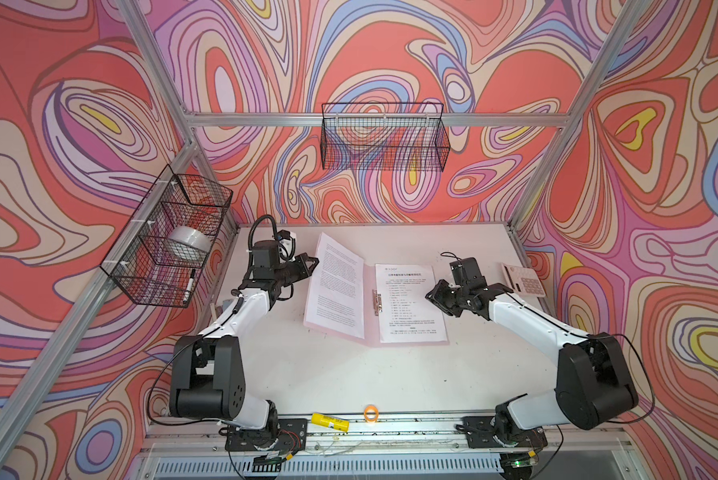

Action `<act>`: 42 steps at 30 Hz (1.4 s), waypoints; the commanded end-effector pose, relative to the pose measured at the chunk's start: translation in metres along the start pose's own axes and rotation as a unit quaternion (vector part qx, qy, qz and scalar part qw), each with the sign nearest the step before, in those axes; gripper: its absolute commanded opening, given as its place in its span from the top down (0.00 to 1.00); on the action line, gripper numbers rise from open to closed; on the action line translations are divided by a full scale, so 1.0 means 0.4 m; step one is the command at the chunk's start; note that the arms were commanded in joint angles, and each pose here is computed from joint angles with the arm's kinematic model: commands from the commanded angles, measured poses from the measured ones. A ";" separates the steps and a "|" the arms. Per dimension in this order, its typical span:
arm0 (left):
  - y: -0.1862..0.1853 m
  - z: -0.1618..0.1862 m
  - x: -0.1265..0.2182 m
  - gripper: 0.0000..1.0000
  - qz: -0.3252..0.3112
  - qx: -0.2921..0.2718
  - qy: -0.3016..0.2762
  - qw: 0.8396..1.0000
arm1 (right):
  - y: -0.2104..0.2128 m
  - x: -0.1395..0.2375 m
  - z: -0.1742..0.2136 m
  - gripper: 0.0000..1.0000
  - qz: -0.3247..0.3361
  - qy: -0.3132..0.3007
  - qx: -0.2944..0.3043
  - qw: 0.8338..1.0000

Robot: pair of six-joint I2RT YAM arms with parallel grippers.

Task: Put the files into the folder

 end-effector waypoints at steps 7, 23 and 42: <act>-0.081 -0.039 0.050 1.00 0.039 0.006 -0.018 0.999 | -0.082 0.013 -0.004 0.58 0.059 -0.029 0.024 0.998; -0.084 -0.013 0.035 1.00 0.022 0.025 0.003 0.999 | -0.152 -0.067 0.066 0.57 0.063 0.011 0.028 0.998; -0.130 -0.004 -0.004 0.59 0.101 0.069 0.013 0.992 | -0.163 -0.156 0.122 0.57 0.026 0.066 -0.008 0.997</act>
Point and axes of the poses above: each gripper's point midway between its finger pads, its own x axis back along the fingers, its own y axis along the line the jaws close on, z = x × y, the point moved 1 cm from there along x, back along the fingers, and after that the axes turned 1 degree about -x, right-handed, at the moved point
